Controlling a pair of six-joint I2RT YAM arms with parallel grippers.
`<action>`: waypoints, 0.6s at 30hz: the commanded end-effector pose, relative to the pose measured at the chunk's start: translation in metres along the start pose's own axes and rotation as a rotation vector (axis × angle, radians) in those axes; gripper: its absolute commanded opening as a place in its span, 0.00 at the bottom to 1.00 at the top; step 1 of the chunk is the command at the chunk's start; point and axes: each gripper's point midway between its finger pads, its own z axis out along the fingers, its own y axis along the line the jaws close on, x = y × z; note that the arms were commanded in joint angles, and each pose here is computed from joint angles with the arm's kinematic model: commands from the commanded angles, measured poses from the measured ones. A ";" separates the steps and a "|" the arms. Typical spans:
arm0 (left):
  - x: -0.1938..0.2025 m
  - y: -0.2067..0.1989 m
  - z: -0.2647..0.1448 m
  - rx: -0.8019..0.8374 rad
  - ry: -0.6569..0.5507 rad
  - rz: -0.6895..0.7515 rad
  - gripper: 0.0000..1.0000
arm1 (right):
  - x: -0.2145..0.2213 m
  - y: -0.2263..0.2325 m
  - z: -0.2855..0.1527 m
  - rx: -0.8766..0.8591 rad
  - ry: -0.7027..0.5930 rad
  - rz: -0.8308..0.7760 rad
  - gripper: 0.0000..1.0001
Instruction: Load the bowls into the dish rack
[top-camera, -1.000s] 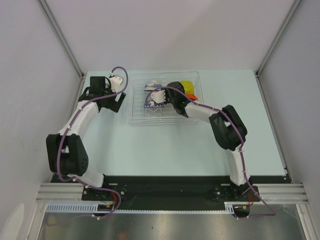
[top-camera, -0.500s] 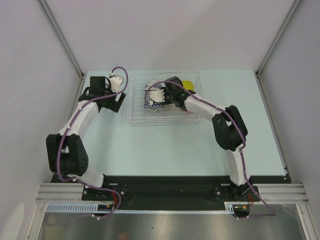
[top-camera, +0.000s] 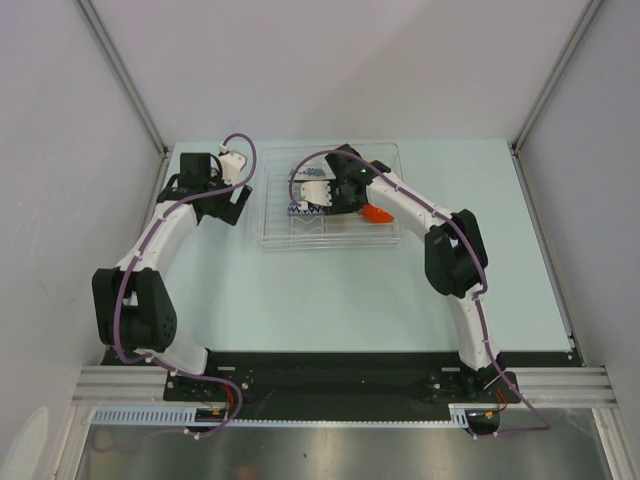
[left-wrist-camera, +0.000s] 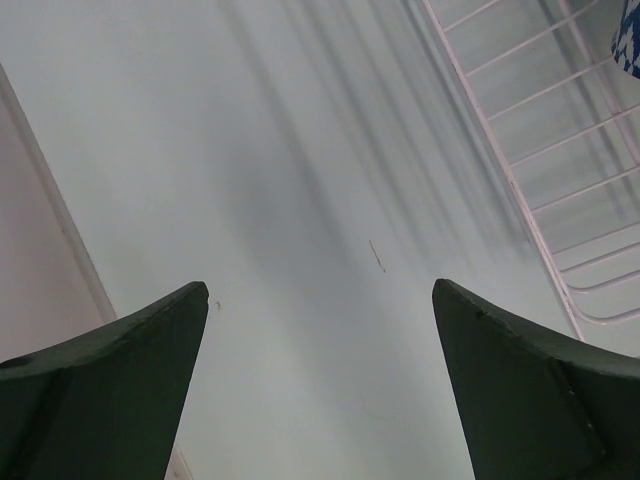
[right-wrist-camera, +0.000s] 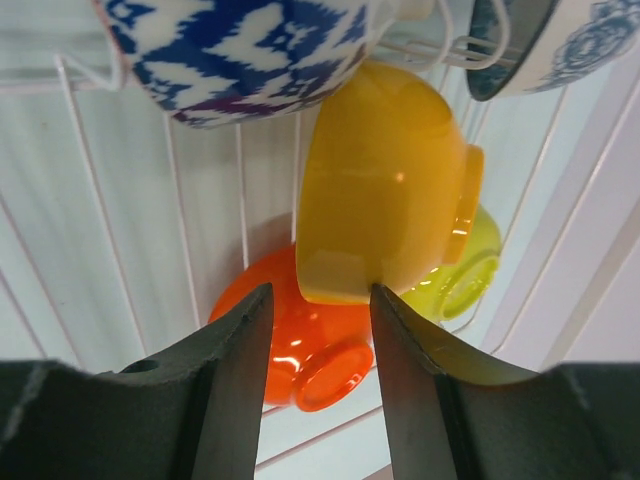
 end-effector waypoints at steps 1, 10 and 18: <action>-0.020 0.010 -0.017 -0.027 -0.061 0.012 1.00 | 0.010 0.022 -0.005 -0.129 0.042 0.023 0.49; -0.022 0.011 -0.019 -0.031 -0.065 0.019 1.00 | 0.014 0.031 -0.012 -0.209 0.071 0.027 0.49; -0.018 0.010 -0.018 -0.029 -0.065 0.016 1.00 | 0.014 -0.027 -0.032 -0.032 -0.026 0.155 0.47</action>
